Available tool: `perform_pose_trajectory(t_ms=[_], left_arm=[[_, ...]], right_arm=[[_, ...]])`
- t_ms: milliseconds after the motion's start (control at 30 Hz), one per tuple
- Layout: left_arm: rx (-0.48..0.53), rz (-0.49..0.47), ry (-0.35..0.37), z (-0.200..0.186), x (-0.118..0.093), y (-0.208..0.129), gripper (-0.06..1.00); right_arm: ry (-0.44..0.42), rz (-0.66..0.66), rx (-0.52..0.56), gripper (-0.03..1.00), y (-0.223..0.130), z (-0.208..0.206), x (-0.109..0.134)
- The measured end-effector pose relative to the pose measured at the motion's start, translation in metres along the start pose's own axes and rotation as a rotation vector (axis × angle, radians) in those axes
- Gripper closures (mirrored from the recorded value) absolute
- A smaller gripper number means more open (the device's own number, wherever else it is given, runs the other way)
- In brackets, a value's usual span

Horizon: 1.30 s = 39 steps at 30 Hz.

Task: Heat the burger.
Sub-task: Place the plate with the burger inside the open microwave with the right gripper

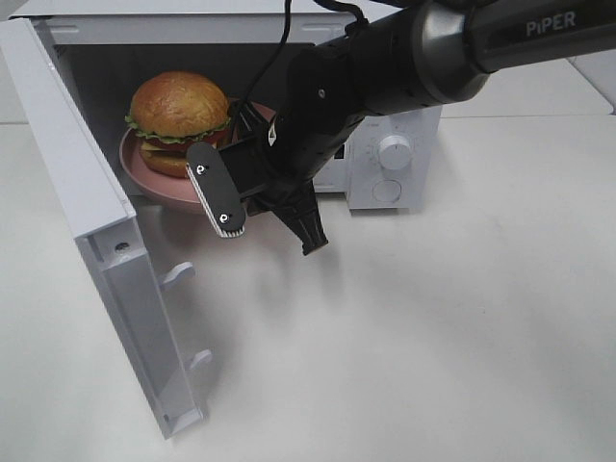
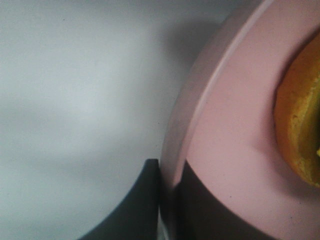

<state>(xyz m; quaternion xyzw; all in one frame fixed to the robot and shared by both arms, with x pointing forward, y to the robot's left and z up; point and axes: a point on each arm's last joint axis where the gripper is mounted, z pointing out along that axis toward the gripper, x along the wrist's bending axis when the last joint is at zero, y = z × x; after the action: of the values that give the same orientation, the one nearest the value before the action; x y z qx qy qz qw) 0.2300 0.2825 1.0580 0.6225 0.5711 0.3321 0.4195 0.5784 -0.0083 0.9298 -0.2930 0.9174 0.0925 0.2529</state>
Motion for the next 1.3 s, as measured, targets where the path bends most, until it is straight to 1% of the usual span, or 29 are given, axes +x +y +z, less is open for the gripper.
perform_pose_trajectory(t_ms=[67,200,400,833,1300], left_arm=[[0.000,0.000,0.000,0.000,0.000,0.000,-0.05],[0.000,0.000,0.000,0.000,0.000,0.000,-0.05],[0.000,0.000,0.000,0.000,0.000,0.000,-0.05],[0.000,0.000,0.000,0.000,0.000,0.000,-0.05],[0.000,0.000,0.000,0.000,0.000,0.000,-0.05]], right_arm=[[0.001,0.013,0.007,0.94,0.000,0.006,-0.007],[0.000,0.016,0.026,0.94,-0.001,0.012,-0.013],[-0.030,0.064,0.046,0.94,-0.007,0.019,-0.028],[-0.030,0.100,0.065,0.94,-0.023,0.026,-0.035],[-0.051,0.096,0.068,0.94,-0.023,0.045,-0.045]])
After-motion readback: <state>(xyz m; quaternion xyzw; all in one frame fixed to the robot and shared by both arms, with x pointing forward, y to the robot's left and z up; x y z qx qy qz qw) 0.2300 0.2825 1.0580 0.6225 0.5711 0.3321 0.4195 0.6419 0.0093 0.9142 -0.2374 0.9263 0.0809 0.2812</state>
